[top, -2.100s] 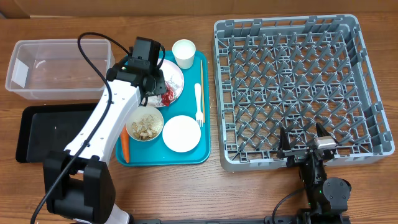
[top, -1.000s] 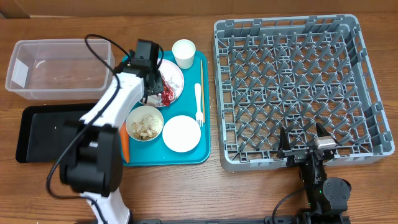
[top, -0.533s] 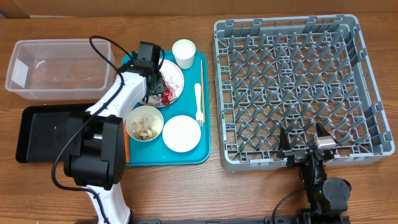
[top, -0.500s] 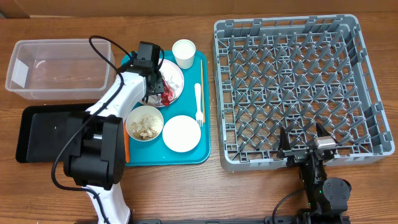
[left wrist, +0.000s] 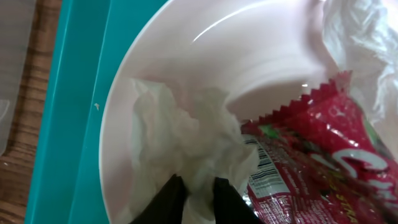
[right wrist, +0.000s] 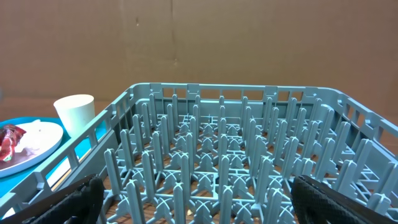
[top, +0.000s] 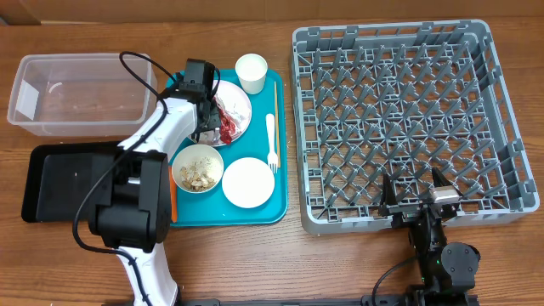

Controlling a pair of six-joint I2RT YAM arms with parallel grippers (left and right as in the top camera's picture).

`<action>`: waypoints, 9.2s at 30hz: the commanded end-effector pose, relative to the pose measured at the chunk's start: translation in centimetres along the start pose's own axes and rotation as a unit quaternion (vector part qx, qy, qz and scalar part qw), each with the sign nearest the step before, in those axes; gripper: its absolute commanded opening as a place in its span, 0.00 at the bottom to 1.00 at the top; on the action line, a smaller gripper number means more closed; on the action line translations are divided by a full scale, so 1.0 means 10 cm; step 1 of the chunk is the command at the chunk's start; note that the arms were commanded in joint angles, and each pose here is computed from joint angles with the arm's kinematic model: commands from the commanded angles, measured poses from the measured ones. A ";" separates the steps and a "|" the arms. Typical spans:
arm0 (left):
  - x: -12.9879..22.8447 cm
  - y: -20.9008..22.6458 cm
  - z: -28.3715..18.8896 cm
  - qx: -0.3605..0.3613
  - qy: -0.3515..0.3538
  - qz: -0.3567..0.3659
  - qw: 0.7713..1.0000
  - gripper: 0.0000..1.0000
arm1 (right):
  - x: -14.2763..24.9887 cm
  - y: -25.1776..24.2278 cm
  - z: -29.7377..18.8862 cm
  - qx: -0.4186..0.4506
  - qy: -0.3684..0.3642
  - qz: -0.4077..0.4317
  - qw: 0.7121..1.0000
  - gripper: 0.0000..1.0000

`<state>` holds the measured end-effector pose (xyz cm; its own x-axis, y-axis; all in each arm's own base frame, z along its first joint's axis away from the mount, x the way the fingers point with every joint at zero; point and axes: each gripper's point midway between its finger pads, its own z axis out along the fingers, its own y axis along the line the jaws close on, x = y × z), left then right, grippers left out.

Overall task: Sort waste into correct bins and load items into the dishwasher rack
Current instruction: 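Reach the left gripper over the white plate and grasp the crumpled tissue, then carry the tissue left and release it into the clear plastic bin, then move the left gripper back to the plate and grasp the red wrapper, then carry the red wrapper left and drop it into the clear bin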

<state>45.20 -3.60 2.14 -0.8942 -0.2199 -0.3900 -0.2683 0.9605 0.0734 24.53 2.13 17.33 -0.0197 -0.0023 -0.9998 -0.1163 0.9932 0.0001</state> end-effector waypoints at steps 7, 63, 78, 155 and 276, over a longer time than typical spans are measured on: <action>-0.24 0.00 -0.19 0.000 -0.020 -0.004 1.000 0.04 | 0.02 -0.01 0.00 0.001 -0.002 -0.002 1.000 1.00; -1.42 2.44 -0.17 -0.096 -0.092 -0.134 0.982 0.04 | 0.02 -0.01 0.00 0.001 -0.002 -0.002 1.000 1.00; -1.17 2.41 0.15 -0.098 -0.038 -0.117 0.988 0.34 | 0.02 -0.01 0.00 0.001 -0.002 -0.002 1.000 1.00; -1.54 1.55 -0.73 0.065 -0.085 -0.100 0.989 0.04 | 0.02 -0.01 0.00 0.001 -0.002 -0.002 1.000 1.00; -0.87 1.54 -0.78 -0.007 0.091 -0.131 0.987 0.05 | 0.02 -0.01 0.00 0.001 -0.002 -0.002 1.000 1.00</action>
<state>46.36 12.33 15.01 -0.8443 -0.4671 -0.2625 -0.4973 0.8655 0.0594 24.53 2.13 17.33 -0.0197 -0.0023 -0.9998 -0.1163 0.9932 0.0001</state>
